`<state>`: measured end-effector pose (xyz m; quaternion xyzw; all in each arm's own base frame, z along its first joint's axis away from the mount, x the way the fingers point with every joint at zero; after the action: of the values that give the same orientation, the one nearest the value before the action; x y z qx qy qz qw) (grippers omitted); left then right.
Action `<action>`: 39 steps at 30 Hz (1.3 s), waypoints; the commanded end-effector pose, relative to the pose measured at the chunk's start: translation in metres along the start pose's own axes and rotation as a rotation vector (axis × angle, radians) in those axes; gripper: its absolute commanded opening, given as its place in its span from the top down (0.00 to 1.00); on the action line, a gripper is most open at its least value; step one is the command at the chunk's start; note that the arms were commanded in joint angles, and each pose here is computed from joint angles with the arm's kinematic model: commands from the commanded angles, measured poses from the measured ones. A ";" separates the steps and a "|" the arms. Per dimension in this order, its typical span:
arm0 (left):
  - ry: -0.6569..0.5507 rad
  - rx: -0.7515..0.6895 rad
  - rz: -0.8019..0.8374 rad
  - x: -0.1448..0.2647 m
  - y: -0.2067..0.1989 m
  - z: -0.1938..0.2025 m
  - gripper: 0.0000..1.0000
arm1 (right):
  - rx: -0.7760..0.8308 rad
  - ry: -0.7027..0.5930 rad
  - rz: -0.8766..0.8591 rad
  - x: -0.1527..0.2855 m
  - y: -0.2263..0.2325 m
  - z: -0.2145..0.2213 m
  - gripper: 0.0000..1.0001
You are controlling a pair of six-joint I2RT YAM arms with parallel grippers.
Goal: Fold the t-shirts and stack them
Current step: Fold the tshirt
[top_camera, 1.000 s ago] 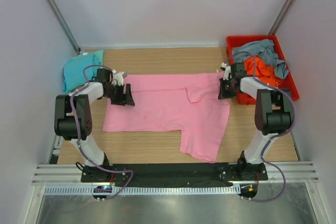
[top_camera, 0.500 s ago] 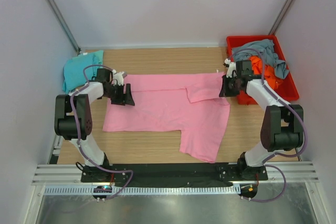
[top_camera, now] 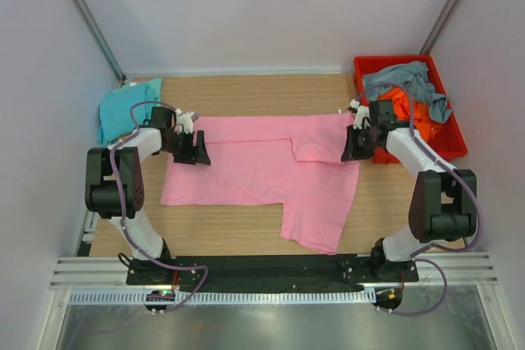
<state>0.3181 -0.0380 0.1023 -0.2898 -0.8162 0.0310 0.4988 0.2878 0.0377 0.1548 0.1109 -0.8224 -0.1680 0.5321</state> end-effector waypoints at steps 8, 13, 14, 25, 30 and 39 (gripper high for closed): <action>0.041 -0.007 -0.061 -0.005 0.009 0.008 0.32 | 0.038 -0.058 -0.007 0.030 0.009 -0.002 0.61; 0.029 -0.017 -0.076 -0.001 0.009 0.002 0.31 | 0.091 -0.138 0.003 0.037 0.012 -0.016 0.59; 0.023 -0.021 -0.080 0.000 0.009 -0.001 0.31 | 0.103 -0.166 -0.007 0.031 0.011 -0.022 0.59; -0.089 -0.094 -0.175 0.017 0.023 -0.063 0.31 | 0.054 -0.233 -0.022 -0.040 -0.005 -0.067 0.59; -0.129 -0.085 -0.207 0.013 0.033 -0.085 0.31 | 0.035 -0.257 -0.031 -0.059 -0.006 -0.087 0.59; -0.106 -0.050 -0.279 -0.017 0.064 -0.105 0.30 | 0.021 -0.220 -0.003 -0.084 -0.017 -0.094 0.59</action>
<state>0.4224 -0.0222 0.1215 -0.2072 -0.8663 -0.0401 0.4528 0.3921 0.0403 0.1084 0.1051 -0.8639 -0.1728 0.4612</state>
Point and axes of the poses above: each gripper's point midway between its finger pads, its own x axis back along the fingers, its own y axis along the line the jaws close on, z = x × y, the point moved 9 cm from there along x, back along the fingers, and after that the axes turned 12 degrees about -x, right-handed, at the moved point
